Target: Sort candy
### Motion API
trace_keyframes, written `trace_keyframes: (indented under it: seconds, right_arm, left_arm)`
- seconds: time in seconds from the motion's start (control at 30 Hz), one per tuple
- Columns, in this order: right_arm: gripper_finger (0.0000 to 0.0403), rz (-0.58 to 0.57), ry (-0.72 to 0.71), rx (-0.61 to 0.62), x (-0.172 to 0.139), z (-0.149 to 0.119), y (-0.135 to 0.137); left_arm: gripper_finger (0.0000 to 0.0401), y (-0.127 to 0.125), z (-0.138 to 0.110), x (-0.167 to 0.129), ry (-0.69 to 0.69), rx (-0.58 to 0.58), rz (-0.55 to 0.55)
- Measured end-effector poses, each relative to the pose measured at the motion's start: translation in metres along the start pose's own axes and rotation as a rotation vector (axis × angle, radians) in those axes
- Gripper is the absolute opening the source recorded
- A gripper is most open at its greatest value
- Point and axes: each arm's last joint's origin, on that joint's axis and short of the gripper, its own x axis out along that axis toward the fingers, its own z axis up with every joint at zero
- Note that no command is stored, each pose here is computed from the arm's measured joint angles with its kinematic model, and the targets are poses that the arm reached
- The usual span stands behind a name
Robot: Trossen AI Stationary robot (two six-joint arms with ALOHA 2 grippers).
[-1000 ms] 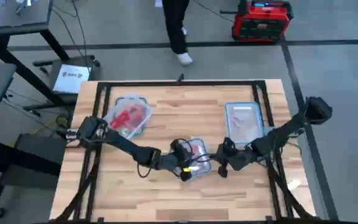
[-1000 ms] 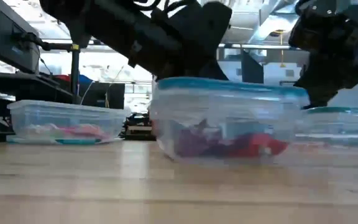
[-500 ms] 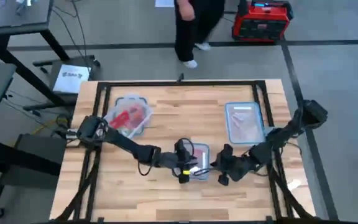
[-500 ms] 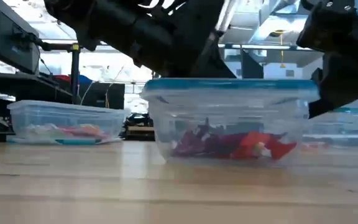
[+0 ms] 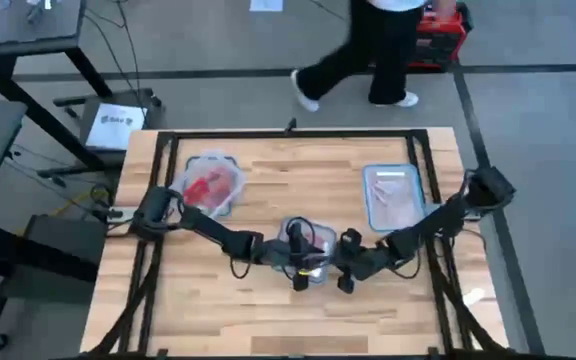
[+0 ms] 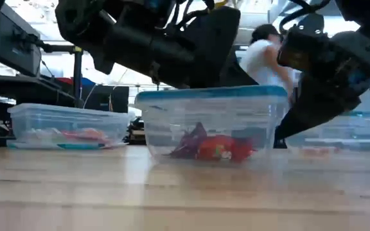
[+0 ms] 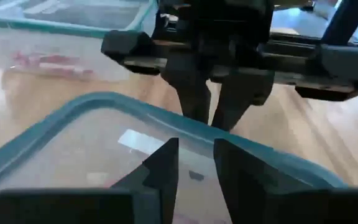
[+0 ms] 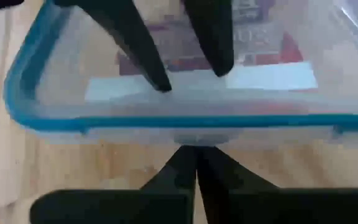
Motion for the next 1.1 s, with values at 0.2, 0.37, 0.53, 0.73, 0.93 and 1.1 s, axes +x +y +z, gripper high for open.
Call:
trace_keyframes:
  seconds: [0.2,0.37,0.53,0.73,0.93,1.1]
  right_arm:
    - [0.0,-0.014,0.043,-0.031,0.004,0.006,0.0]
    - [0.0,-0.093,0.135,-0.079,-0.016,0.007,0.002]
    - [0.0,-0.095,0.204,-0.136,-0.05,0.017,0.01]
    - [0.0,0.135,0.146,-0.129,-0.086,0.057,0.025]
    - [0.0,0.221,-0.17,-0.141,-0.067,0.095,0.03]
    - [0.0,0.209,-0.152,-0.16,-0.007,0.098,0.019]
  left_arm:
    - [0.0093,0.001,0.001,0.0,0.003,0.012,-0.033]
    - [0.0093,0.0,0.009,-0.003,-0.002,0.015,-0.048]
    - [0.0093,-0.002,0.024,-0.014,-0.015,0.015,-0.075]
    - [0.0093,-0.002,0.068,-0.047,0.019,0.025,-0.044]
    - [0.0093,0.002,0.123,-0.113,0.081,0.038,0.047]
    - [0.0093,0.011,0.142,-0.175,0.132,-0.012,0.178]
